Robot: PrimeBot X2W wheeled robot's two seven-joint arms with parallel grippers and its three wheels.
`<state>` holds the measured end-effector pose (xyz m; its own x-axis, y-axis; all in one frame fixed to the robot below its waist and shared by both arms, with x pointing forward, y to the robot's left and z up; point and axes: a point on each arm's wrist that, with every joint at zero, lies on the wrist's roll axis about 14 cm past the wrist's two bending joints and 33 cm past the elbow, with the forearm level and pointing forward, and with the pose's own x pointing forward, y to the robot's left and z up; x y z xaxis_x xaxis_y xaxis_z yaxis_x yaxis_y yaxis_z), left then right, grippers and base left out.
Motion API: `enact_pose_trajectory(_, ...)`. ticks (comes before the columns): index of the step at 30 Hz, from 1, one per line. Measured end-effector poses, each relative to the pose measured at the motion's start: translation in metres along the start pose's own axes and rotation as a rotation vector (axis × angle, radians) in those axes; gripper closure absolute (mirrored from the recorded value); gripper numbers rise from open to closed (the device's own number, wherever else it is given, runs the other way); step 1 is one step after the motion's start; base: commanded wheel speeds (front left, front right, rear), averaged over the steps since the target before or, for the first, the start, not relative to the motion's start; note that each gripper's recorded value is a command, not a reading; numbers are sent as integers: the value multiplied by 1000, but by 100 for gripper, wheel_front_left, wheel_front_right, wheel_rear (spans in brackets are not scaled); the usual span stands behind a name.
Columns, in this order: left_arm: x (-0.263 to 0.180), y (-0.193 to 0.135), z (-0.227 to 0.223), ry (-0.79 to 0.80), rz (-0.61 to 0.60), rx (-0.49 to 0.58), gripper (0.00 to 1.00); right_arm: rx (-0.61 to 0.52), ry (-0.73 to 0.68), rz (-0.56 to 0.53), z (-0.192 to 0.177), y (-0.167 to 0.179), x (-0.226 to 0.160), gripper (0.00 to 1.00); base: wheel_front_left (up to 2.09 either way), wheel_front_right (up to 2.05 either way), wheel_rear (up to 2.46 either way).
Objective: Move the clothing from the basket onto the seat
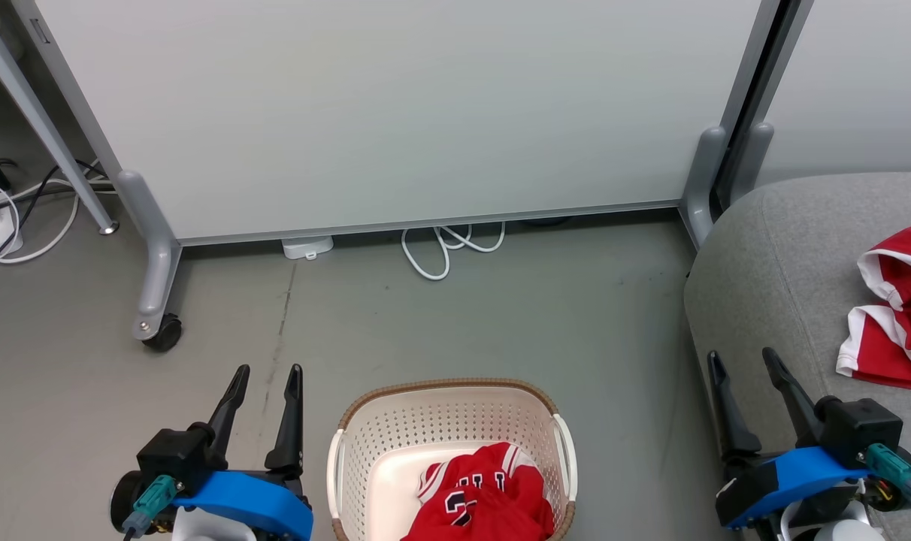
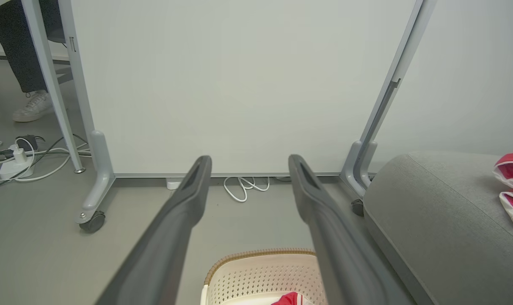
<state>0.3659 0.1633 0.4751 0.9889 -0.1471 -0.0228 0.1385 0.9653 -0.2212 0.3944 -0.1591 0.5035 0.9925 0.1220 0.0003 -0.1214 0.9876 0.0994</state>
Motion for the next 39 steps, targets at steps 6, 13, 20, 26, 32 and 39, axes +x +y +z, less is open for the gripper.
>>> enact_pose_trajectory(6,1,1,-3,8,3,0,0,13,5,9,-1,3,1,0,0,0,0)
enact_pose_trajectory(13,4,0,-8,23,-1,-2,0,24,17,12,-6,4,2,0,0,0,0)
enact_pose_trajectory(20,14,-5,-26,81,-21,-8,0,30,30,23,-11,7,13,0,0,0,0)
enact_pose_trajectory(26,41,-10,-53,159,-58,-9,0,28,24,46,-13,10,41,0,0,0,0)
enact_pose_trajectory(32,83,-22,-99,279,-153,13,0,28,30,51,-29,5,78,0,0,0,0)
enact_pose_trajectory(39,118,-30,-178,461,-257,28,0,36,102,32,-81,-10,103,0,0,0,0)
